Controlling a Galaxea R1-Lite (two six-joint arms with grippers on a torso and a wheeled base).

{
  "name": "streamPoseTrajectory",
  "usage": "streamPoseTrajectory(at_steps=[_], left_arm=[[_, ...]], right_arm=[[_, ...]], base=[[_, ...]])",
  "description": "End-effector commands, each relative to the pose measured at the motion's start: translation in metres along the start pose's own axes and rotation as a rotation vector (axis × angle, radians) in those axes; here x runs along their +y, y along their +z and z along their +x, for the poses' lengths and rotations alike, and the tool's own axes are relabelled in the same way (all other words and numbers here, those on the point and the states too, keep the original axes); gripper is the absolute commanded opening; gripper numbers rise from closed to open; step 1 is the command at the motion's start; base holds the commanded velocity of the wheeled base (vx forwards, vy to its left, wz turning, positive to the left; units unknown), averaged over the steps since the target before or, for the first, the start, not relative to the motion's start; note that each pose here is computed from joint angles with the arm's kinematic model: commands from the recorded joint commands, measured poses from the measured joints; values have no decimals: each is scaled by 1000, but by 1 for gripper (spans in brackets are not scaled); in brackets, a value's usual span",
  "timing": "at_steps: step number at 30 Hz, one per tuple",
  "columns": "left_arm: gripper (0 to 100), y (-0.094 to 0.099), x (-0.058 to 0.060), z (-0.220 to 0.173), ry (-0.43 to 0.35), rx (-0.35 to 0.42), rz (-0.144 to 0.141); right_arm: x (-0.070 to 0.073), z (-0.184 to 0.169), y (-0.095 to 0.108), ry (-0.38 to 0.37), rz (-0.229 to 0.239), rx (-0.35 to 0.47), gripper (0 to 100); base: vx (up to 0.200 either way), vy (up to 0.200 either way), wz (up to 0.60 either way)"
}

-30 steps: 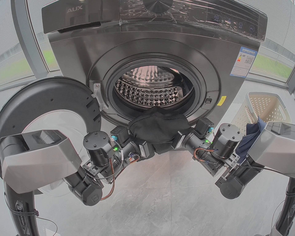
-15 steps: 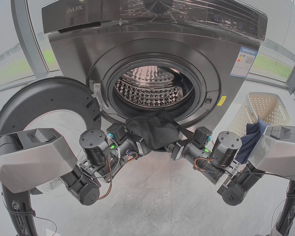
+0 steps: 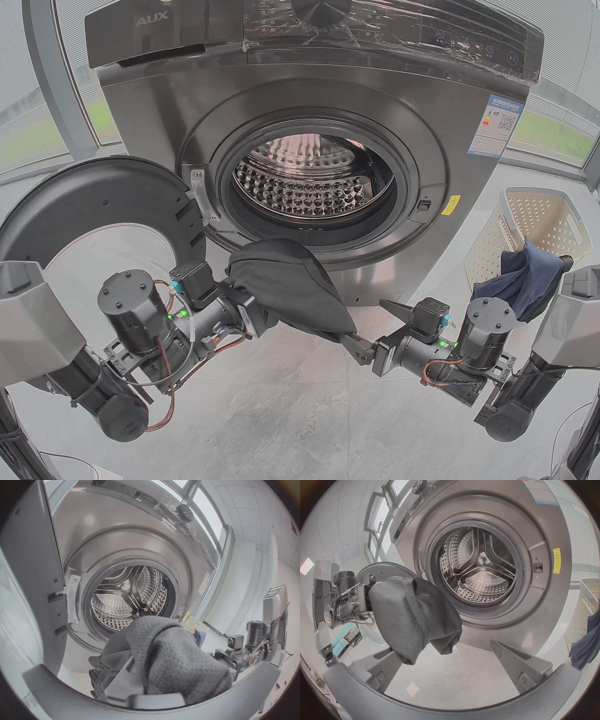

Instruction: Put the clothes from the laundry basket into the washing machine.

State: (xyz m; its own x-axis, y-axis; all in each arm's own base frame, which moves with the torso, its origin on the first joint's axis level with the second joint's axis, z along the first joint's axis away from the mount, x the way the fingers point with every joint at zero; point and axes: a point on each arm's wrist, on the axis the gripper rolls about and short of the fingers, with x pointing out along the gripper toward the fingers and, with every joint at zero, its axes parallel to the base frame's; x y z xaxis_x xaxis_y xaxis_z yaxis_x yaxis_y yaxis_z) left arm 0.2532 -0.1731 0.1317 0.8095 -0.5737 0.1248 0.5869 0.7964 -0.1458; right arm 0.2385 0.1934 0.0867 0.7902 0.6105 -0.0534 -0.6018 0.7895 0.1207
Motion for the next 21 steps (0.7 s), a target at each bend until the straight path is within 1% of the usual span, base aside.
streamPoseTrajectory(at_steps=[1,3,7,9,10,11,14,16,20,21], left_arm=[[0,14,-6,-33,-35,6,3],[0,8,-5,-36,-33,33,7],[0,3,-4,-32,-29,48,6],[0,3,-4,-32,-29,48,6],[0,2,-1,-33,-17,56,7],[0,2,-1,-33,-17,56,7],[0,2,-1,-33,-10,50,9],[0,1,-1,-31,-8,53,9],[0,-4,0,-27,-3,66,10],[0,-5,0,-26,-2,66,12]], right_arm=[[-6,-21,9,-20,-6,-1,100],[-9,-24,9,-29,-7,3,100],[-11,-29,4,-36,-4,30,100],[-11,-29,4,-36,-4,30,100],[-11,-35,0,-39,-1,54,100],[-11,-35,0,-39,-1,54,100],[-7,-40,5,-7,9,44,100],[-5,-45,3,14,9,61,100],[-4,-48,3,26,6,65,100],[-3,-48,2,41,6,69,100]], base=[[0,0,0],[0,0,0],[0,0,0],[0,0,0],[0,0,0],[0,0,0],[0,0,0],[0,0,0],[0,0,0],[0,0,0]])
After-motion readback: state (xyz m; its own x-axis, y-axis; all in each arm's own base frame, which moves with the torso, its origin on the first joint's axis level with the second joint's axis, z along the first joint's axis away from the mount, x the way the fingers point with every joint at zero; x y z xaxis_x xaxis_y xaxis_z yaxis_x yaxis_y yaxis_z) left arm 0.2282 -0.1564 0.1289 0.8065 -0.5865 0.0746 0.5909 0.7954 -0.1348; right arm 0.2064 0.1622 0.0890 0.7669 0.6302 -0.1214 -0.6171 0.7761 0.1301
